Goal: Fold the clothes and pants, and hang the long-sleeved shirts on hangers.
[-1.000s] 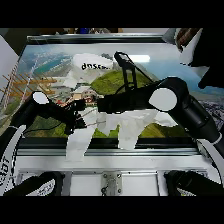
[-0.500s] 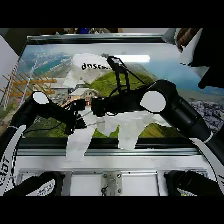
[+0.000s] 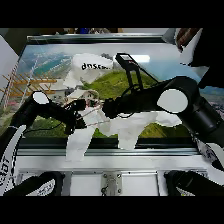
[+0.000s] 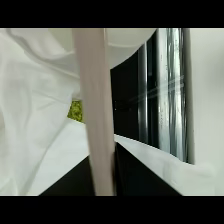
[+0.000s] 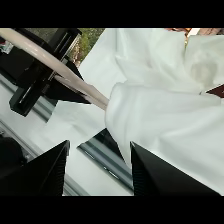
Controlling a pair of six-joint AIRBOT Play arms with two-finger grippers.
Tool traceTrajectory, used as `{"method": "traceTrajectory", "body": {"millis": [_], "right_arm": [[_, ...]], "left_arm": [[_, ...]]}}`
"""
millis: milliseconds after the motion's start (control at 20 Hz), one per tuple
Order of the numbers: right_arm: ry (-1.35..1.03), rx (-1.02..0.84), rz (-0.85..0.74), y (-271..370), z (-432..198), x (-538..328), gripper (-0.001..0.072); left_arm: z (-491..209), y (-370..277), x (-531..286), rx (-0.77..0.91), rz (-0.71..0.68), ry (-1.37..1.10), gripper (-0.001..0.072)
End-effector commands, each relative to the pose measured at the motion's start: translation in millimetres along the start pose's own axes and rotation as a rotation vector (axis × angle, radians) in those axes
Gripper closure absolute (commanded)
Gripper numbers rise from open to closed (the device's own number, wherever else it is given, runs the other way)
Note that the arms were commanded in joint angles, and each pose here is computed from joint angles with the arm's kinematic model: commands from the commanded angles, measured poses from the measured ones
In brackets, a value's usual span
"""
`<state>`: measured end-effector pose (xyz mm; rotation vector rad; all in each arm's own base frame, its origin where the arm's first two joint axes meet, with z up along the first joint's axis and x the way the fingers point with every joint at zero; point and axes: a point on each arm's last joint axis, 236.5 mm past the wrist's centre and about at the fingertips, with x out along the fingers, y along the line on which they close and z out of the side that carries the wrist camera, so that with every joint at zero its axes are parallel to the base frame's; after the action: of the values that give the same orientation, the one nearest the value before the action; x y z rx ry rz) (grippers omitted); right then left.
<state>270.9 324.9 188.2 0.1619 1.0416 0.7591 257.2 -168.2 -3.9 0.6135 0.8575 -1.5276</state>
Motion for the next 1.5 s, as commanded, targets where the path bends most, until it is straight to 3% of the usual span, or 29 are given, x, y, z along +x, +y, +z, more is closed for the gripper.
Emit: {"method": "traceTrajectory", "body": {"millis": [0,300,400,550,900,1150,1450], "right_arm": [[-0.005,-0.013,-0.021,-5.6,-1.1,-11.7,0.0283],[-0.050,-0.132,-0.014,-3.5,4.3,-31.0,0.0275],[-0.057,-0.140,-0.054,-24.3,7.0,-47.6,0.0089],[-0.075,-0.081,-0.095,-70.1,12.4,-76.8,0.0089],[-0.255,-0.012,0.231,-115.9,17.7,-128.0,0.0091],[-0.327,0.082,0.280,-129.3,25.6,-142.1,0.0098],[-0.355,-0.336,0.259,-140.6,2.4,-140.5,0.0098]], "left_arm": [[-0.5,0.1,0.2,0.000,0.001,0.002,0.0689],[-0.5,0.1,0.2,-0.001,0.001,0.002,0.0688],[-0.5,0.0,0.2,0.000,0.000,0.002,0.0688],[-0.5,0.0,0.2,-0.001,0.000,0.002,0.0689],[-0.6,-3.3,0.1,0.000,-0.014,0.003,0.0689],[-0.8,-4.3,0.1,0.000,-0.018,0.004,0.0688],[-0.8,-4.3,0.1,-0.001,-0.018,0.004,0.0688]]}}
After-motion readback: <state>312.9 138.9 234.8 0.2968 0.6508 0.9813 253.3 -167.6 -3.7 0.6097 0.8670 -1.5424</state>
